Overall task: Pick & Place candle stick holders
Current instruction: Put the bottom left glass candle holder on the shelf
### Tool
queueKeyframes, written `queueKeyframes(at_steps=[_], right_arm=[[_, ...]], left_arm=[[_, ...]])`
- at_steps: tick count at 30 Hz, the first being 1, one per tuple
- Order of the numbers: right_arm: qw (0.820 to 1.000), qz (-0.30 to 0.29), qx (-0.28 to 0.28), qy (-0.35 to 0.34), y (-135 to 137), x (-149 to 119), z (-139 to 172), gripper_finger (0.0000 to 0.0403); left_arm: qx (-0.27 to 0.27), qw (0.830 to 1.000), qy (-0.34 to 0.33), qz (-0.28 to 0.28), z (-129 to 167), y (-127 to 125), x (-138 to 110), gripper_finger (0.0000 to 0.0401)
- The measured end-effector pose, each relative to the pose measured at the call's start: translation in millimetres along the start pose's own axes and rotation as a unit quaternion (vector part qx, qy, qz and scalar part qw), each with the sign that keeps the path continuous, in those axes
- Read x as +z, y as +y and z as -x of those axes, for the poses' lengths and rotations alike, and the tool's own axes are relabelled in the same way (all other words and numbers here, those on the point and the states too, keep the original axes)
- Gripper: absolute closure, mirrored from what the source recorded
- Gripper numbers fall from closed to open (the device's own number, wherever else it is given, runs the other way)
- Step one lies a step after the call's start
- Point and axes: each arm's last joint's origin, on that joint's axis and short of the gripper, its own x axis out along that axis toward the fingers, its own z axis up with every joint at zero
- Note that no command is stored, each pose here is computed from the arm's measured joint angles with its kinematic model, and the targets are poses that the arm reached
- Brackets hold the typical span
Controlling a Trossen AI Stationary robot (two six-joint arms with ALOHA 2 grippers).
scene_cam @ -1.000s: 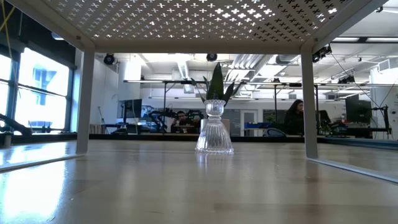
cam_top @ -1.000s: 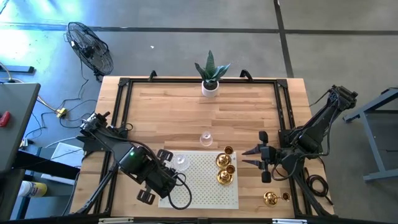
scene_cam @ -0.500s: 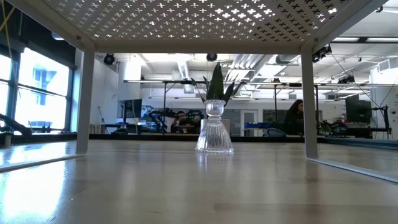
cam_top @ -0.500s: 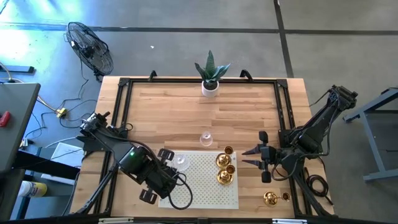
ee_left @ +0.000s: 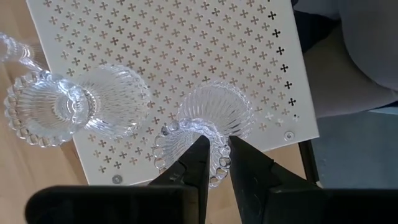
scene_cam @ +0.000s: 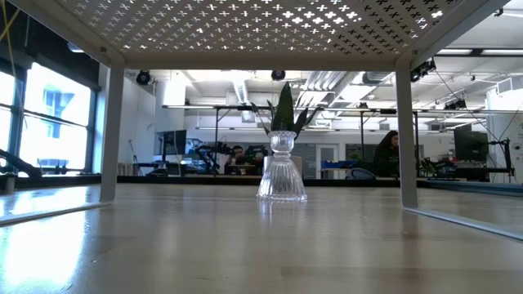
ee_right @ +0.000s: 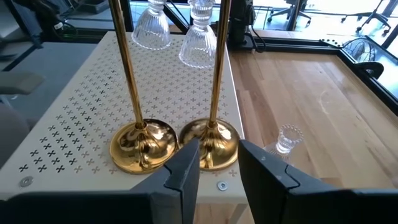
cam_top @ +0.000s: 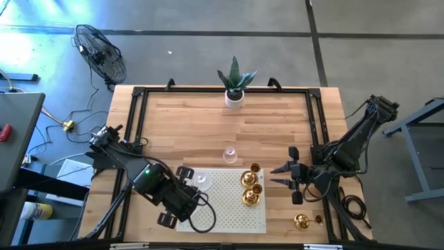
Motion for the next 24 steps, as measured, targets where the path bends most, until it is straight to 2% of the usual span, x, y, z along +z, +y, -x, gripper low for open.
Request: queueKeyframes(at_steps=[13, 24], right_arm=[[1.0, 0.0, 0.001, 0.0, 0.1, 0.0, 0.0, 0.0299], [1.0, 0.0, 0.001, 0.0, 0.0, 0.0, 0.0, 0.0299]], left_arm=[[-0.001, 1.0, -0.004, 0.022, 0.0, -0.2, 0.9, 0.0345], [0.0, 1.0, -0.003, 0.022, -2.2, -0.9, 1.8, 0.0256]])
